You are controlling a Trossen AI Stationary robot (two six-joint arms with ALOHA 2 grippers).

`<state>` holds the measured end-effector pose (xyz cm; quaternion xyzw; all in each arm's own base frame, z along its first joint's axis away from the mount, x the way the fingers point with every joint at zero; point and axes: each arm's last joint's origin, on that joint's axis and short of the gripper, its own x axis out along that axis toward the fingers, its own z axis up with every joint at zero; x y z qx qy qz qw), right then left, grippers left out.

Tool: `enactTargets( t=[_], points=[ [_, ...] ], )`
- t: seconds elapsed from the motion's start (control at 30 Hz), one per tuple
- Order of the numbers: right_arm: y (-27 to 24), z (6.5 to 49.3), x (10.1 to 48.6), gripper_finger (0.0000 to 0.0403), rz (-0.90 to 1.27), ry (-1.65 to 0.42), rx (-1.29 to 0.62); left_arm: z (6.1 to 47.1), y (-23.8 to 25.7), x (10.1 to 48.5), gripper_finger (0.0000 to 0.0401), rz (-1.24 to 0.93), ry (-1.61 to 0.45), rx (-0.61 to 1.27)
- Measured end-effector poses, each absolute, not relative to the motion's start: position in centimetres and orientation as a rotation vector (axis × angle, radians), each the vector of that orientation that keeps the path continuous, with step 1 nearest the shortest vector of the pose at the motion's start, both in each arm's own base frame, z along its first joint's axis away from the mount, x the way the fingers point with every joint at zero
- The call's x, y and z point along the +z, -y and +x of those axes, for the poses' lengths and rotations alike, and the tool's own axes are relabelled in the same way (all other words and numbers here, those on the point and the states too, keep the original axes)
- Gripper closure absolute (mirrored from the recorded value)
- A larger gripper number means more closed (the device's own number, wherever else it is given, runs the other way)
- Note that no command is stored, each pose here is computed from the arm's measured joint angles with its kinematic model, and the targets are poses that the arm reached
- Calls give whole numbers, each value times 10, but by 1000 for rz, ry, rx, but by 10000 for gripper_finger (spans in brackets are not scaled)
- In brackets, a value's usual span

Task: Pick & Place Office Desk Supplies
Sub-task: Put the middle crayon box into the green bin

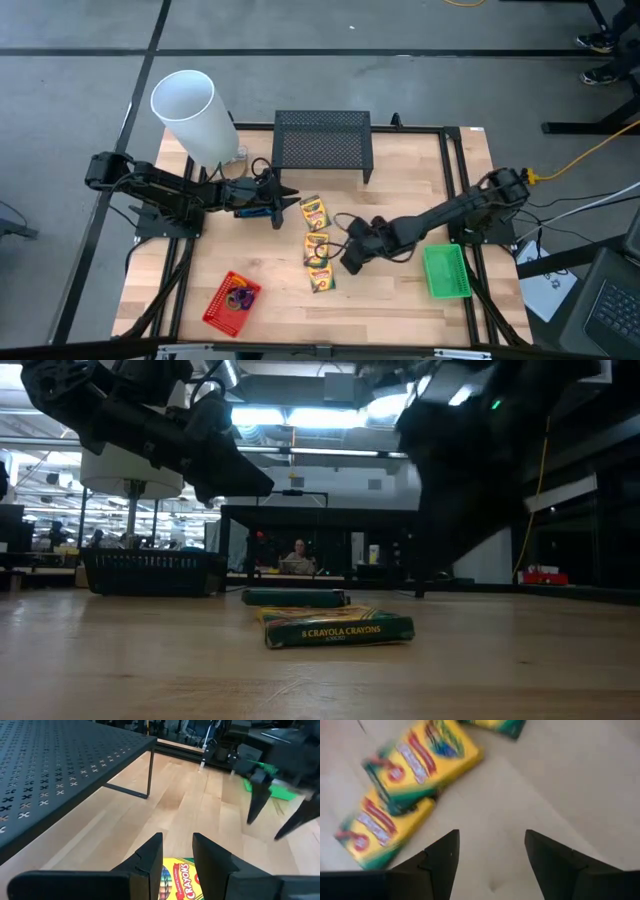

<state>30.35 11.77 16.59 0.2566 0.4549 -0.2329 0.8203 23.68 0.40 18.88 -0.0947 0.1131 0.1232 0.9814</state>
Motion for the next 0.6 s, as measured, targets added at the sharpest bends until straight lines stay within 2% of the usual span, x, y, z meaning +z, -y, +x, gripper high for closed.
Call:
enactTargets(
  t=[0.1,0.2,0.6],
  points=[
    [-123,289,169,174,493,-890,-593,237,-4,189,297,-190,-230,248],
    [-125,277,164,174,411,-917,-665,237,-4,189,297,-190,-228,248],
    [-119,282,161,175,358,-961,-622,238,-5,194,297,-97,-185,271]
  ],
)
